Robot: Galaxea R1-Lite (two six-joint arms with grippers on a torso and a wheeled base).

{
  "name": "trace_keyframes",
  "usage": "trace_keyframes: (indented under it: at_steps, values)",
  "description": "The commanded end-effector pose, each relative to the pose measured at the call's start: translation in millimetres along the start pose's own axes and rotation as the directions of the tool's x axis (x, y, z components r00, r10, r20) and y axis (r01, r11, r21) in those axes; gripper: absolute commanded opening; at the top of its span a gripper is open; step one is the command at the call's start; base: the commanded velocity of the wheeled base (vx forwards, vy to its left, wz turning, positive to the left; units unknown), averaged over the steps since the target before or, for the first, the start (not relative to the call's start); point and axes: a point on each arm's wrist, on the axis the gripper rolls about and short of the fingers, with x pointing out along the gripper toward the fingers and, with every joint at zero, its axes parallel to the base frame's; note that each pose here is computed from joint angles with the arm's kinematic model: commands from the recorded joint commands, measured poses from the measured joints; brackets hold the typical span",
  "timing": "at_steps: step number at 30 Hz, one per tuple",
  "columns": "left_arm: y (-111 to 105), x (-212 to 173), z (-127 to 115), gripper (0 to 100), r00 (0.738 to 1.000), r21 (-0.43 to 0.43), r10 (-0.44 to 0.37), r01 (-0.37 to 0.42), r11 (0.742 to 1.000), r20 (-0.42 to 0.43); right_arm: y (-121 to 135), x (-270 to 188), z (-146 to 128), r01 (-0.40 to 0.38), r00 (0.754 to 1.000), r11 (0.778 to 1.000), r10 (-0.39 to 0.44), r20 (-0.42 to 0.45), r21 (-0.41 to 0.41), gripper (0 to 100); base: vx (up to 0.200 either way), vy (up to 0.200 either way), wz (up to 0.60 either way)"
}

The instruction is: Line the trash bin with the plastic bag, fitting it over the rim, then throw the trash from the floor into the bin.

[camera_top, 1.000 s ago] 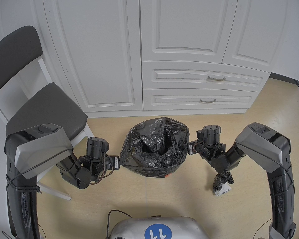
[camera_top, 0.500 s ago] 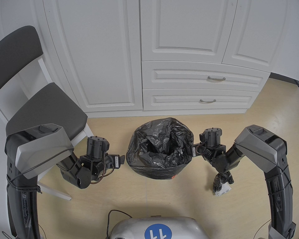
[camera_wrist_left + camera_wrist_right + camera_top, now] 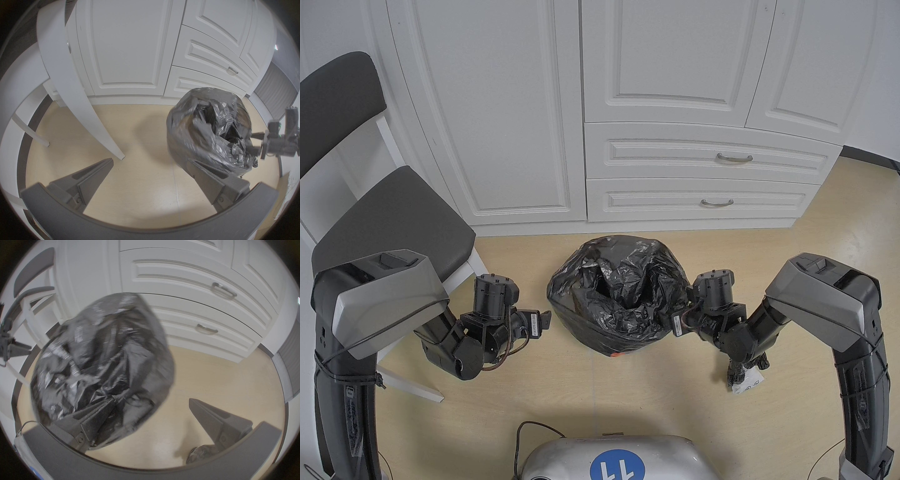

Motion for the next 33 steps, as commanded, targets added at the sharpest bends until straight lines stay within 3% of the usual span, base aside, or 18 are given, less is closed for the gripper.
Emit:
trace_keyframes:
  at_steps: [1, 6, 11, 21, 33]
  values:
    - [0.4, -0.9, 1.3, 100, 1.0, -0.004, 0.001, -0.001, 1.0, 0.005, 29.5, -21.9, -8.3, -0.072, 0.996, 0.996, 0.07, -0.049, -0.051, 100, 0.0, 0.0, 0.0]
    - [0.5, -2.1, 2.1, 100, 1.0, -0.004, 0.001, -0.001, 1.0, 0.006, 64.0, -34.7, -25.4, -0.15, 0.985, 0.983, 0.141, -0.094, -0.101, 100, 0.0, 0.0, 0.0]
    - [0.9, -4.0, 5.1, 100, 1.0, -0.009, 0.001, 0.0, 1.0, 0.015, 76.9, -41.3, -18.4, -0.173, 0.984, 0.983, 0.169, -0.058, -0.059, 100, 0.0, 0.0, 0.0]
    - [0.7, -4.9, 7.4, 100, 0.999, -0.014, -0.002, 0.002, 1.0, 0.035, 57.6, -59.8, 27.0, -0.151, 0.987, 0.988, 0.149, 0.058, 0.02, 100, 0.0, 0.0, 0.0]
    - [1.5, -5.8, 7.3, 100, 0.999, -0.017, 0.0, 0.001, 1.0, 0.05, 30.8, -71.0, 49.2, -0.111, 0.99, 0.993, 0.106, 0.092, 0.051, 100, 0.0, 0.0, 0.0]
